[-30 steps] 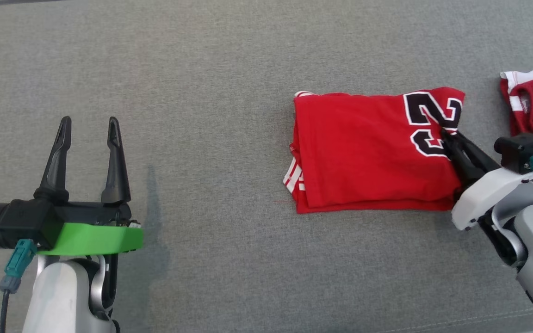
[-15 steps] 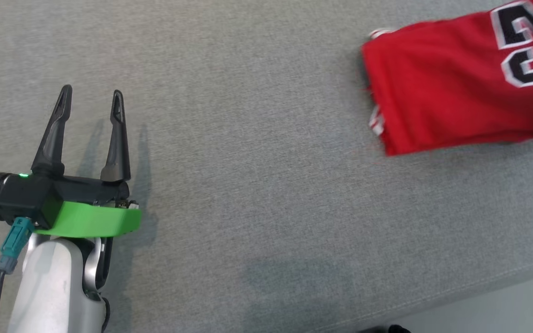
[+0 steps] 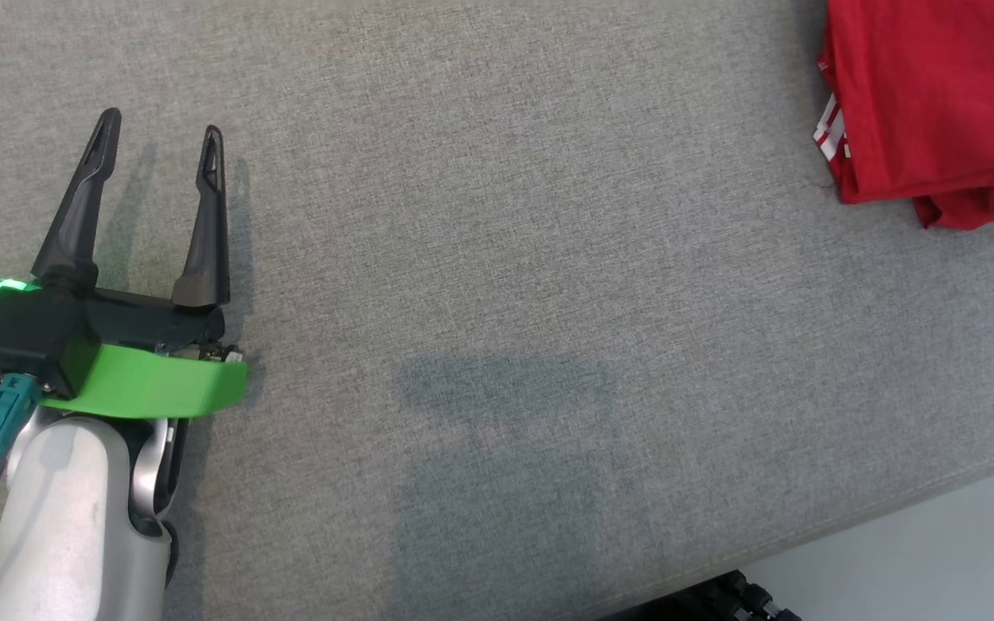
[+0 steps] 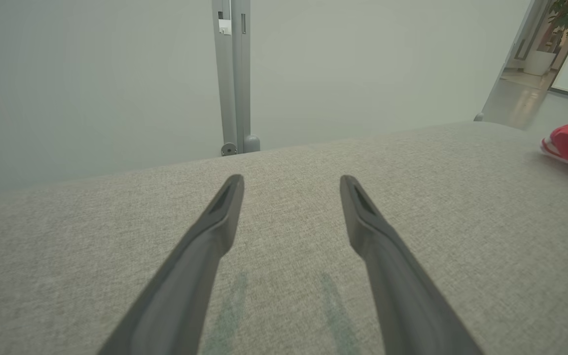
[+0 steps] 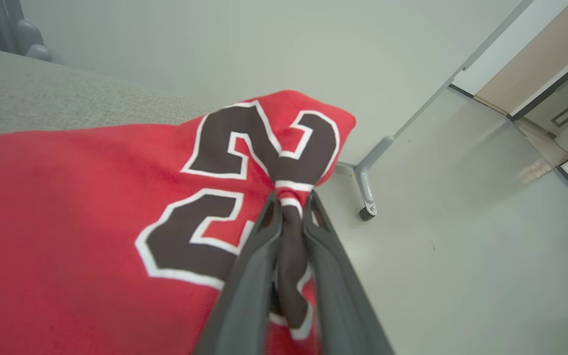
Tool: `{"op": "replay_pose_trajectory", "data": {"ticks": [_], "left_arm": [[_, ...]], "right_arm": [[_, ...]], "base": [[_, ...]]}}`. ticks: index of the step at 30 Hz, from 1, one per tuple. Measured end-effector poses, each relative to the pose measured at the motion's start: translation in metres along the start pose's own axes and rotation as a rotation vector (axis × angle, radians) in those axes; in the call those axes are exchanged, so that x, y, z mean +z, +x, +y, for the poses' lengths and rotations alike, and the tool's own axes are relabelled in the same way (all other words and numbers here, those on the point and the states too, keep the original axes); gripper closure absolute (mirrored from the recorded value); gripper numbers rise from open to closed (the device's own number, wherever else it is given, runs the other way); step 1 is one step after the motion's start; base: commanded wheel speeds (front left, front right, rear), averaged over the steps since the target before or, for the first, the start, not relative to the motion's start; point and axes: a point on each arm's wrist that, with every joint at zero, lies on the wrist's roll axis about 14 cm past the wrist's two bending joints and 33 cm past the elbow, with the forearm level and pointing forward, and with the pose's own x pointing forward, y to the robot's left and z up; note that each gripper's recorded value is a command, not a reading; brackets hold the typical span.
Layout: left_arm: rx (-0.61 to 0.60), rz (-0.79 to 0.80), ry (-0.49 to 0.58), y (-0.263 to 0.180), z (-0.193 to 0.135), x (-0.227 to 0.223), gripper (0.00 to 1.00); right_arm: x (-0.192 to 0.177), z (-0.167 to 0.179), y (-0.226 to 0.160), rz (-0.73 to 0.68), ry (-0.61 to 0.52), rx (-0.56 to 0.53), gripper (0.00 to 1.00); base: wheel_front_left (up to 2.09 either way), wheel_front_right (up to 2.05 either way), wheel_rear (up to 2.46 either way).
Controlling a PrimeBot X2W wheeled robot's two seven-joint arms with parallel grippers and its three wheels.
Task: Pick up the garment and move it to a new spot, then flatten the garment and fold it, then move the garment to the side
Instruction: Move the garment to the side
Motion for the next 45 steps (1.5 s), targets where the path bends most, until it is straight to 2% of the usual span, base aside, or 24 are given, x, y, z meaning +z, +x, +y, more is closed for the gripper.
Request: {"op": "replay_pose_trajectory", "data": {"ticks": [1,7,10,14,18,25,33,40,45], "left_arm": [[-0.002,0.002,0.0,0.001,0.0,-0.002,0.0],[-0.008,0.007,0.004,0.002,0.001,-0.003,0.0],[0.002,0.001,0.01,0.0,0.004,0.0,0.0],[0.022,-0.011,0.013,-0.004,0.006,0.007,0.0],[0.034,-0.015,0.015,-0.011,0.004,0.014,0.0],[0.051,-0.039,0.009,-0.025,-0.003,0.035,0.0],[0.108,-0.078,0.008,-0.05,-0.001,0.061,0.0],[0.216,-0.079,0.04,-0.086,0.023,0.074,0.0],[0.29,-0.089,0.06,-0.113,0.037,0.085,0.0]], "right_arm": [[-0.005,0.0,0.003,0.012,0.007,-0.012,0.0],[-0.026,-0.004,0.016,0.049,0.048,-0.072,0.0],[-0.023,-0.006,0.018,0.019,0.084,-0.101,0.0],[-0.002,-0.014,0.016,-0.066,0.135,-0.147,0.0],[0.04,-0.008,0.008,-0.227,0.208,-0.165,0.0],[0.066,0.03,-0.029,-0.365,0.338,-0.136,0.0],[0.085,0.097,-0.061,-0.43,0.449,-0.015,0.0],[0.094,0.156,-0.074,-0.432,0.496,0.119,0.0],[0.102,0.186,-0.085,-0.436,0.505,0.193,0.0]], "base": [[0.0,0.0,0.0],[0.0,0.0,0.0],[0.0,0.0,0.0],[0.0,0.0,0.0],[0.0,0.0,0.0],[0.0,0.0,0.0],[0.0,0.0,0.0],[0.0,0.0,0.0],[0.0,0.0,0.0]]}}
